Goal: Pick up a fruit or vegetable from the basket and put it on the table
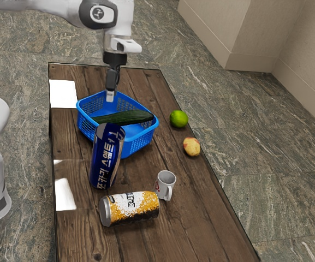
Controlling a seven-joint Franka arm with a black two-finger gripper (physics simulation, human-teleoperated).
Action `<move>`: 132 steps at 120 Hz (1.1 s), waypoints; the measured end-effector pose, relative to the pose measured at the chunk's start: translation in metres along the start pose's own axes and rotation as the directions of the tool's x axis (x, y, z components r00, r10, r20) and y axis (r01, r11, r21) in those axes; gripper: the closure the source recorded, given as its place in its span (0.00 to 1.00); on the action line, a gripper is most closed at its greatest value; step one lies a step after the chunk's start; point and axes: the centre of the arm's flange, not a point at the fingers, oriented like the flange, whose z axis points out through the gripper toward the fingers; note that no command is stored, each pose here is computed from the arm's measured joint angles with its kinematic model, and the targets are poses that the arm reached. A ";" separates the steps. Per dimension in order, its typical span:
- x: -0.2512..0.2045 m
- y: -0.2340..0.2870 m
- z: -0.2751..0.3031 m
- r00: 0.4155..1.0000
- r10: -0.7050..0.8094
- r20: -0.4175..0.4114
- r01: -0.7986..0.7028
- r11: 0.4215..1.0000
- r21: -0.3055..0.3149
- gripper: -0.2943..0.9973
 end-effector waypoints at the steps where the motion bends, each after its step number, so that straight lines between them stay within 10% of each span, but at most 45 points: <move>1: 0.001 0.000 0.002 1.000 -0.002 0.003 0.002 1.000 0.000 0.23; 25: 0.008 -0.003 0.021 0.998 -0.037 0.043 0.037 0.999 0.013 0.23; 71: 0.020 0.011 0.018 0.993 -0.022 0.114 -0.008 0.967 0.254 0.23; 132: 0.023 0.016 0.051 0.989 -0.077 0.126 0.040 0.962 0.270 0.23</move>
